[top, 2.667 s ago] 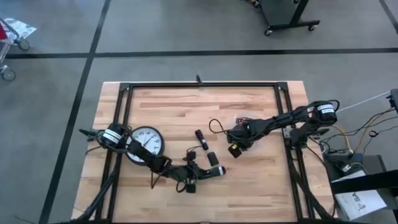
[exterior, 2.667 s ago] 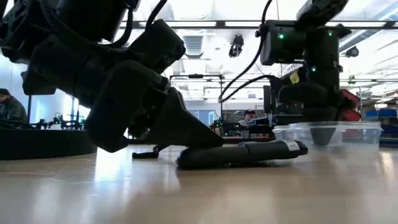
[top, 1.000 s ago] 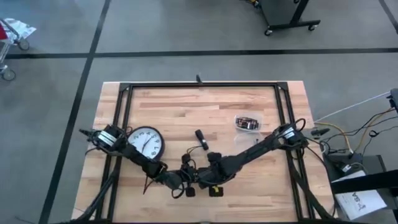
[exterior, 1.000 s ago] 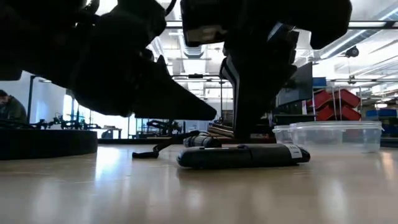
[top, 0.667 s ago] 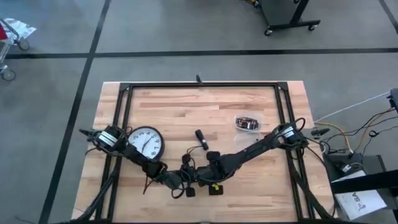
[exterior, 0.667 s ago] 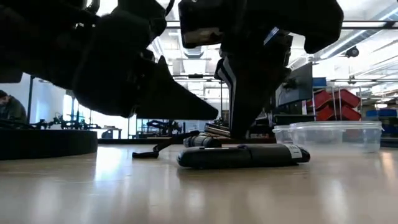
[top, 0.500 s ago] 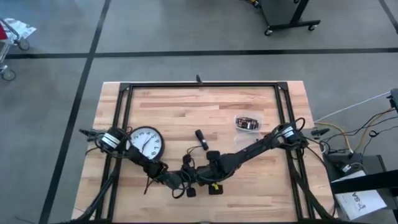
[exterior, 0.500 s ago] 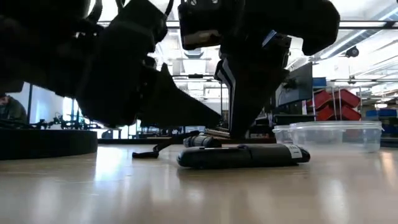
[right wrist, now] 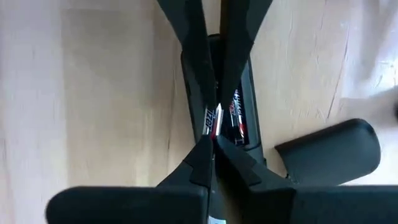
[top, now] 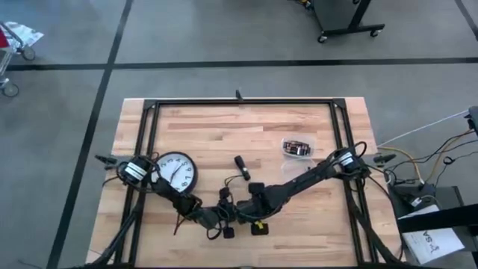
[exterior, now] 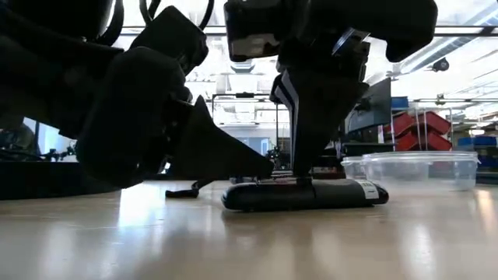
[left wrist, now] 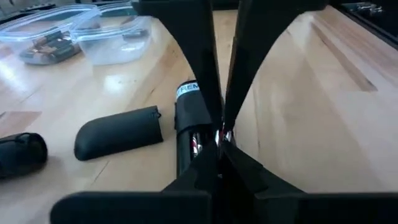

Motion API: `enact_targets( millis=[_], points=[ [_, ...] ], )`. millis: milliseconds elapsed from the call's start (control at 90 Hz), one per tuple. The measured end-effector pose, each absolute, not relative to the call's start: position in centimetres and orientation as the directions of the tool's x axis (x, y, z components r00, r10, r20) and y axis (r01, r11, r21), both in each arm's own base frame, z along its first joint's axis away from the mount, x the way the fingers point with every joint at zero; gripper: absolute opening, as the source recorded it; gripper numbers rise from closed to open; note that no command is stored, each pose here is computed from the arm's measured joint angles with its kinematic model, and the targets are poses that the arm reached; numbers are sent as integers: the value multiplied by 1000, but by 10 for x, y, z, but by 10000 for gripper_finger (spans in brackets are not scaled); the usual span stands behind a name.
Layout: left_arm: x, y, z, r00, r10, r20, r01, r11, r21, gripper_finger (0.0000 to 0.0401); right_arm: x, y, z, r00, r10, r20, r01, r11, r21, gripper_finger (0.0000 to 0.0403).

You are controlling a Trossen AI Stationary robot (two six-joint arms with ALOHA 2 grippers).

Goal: Insert battery
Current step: Insert the silver battery into the remote battery compartment

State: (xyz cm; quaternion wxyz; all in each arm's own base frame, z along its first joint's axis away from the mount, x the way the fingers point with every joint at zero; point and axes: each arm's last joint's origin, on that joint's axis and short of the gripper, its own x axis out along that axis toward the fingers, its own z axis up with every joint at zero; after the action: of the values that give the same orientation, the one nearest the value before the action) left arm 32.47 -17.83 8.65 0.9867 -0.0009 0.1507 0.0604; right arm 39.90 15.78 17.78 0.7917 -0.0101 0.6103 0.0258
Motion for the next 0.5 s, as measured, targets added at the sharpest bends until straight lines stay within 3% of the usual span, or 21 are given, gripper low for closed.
enact_targets(
  millis=[500],
  points=[
    [325,-176,86,943,122,-308,-122,992,21,0,399,156,178,263,-2,-965,-77,997,-23,0]
  ],
)
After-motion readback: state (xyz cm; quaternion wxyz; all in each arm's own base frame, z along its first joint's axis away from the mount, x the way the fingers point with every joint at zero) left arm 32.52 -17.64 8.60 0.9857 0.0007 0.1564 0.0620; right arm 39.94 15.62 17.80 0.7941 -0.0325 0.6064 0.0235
